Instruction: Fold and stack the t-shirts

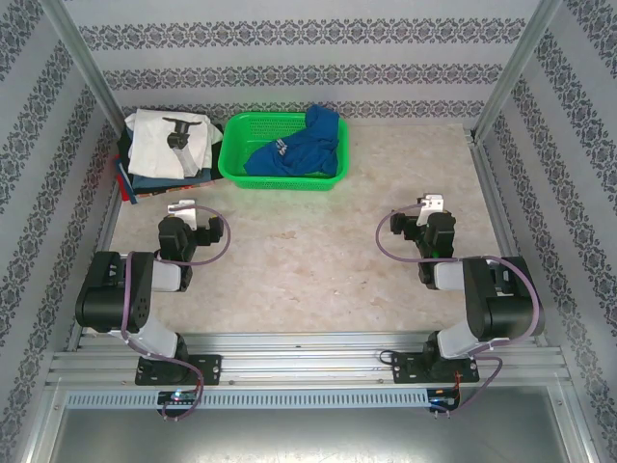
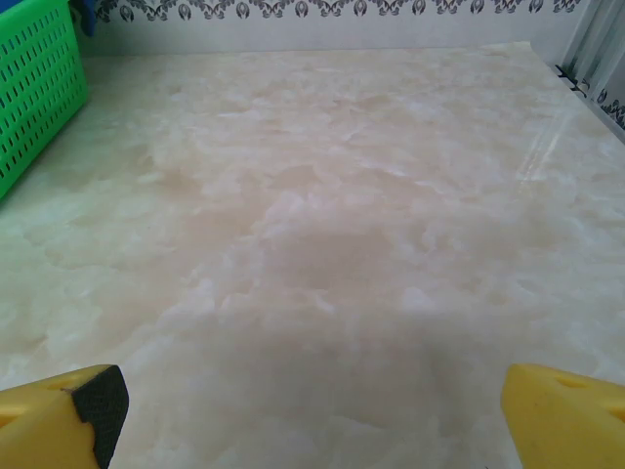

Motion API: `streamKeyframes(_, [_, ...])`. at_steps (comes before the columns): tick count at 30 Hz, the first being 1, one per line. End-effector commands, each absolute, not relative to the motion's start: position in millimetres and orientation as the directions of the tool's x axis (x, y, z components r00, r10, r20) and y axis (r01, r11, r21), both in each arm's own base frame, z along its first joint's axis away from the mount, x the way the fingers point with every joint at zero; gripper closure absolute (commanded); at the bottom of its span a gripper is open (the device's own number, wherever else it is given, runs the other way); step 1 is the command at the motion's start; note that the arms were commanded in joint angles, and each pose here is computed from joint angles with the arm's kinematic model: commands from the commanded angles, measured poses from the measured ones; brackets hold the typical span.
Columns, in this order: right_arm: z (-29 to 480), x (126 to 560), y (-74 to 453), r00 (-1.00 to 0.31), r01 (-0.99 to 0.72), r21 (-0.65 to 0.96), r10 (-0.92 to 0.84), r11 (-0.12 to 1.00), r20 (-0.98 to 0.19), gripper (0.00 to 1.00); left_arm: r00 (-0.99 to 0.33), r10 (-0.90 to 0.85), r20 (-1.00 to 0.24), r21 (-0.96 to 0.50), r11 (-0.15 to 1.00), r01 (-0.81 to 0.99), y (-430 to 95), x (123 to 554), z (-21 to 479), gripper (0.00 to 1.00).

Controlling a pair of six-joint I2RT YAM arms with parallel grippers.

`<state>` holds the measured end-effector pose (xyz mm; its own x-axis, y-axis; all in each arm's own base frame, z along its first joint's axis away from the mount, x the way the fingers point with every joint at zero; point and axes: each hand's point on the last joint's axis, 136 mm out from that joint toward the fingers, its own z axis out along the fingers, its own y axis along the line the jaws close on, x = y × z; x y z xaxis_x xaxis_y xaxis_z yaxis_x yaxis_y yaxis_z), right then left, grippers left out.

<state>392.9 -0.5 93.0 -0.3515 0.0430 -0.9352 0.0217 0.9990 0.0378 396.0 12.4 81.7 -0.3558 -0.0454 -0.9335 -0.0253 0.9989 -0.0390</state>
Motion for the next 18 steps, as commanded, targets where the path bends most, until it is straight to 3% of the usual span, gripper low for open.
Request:
streamKeyframes(1, [105.2, 397.8, 1.7, -0.312, 0.009, 0.021, 0.023, 1.000, -0.950, 0.02, -0.343, -0.026, -0.939, -0.022, 1.000, -0.015, 10.2, 400.1, 87.1, 0.00])
streamKeyframes(18, [105.4, 398.1, 2.2, -0.313, 0.007, 0.022, 0.024, 1.000, -0.950, 0.02, -0.344, -0.025, -0.939, -0.021, 1.000, -0.017, 10.5, 400.6, 87.3, 0.00])
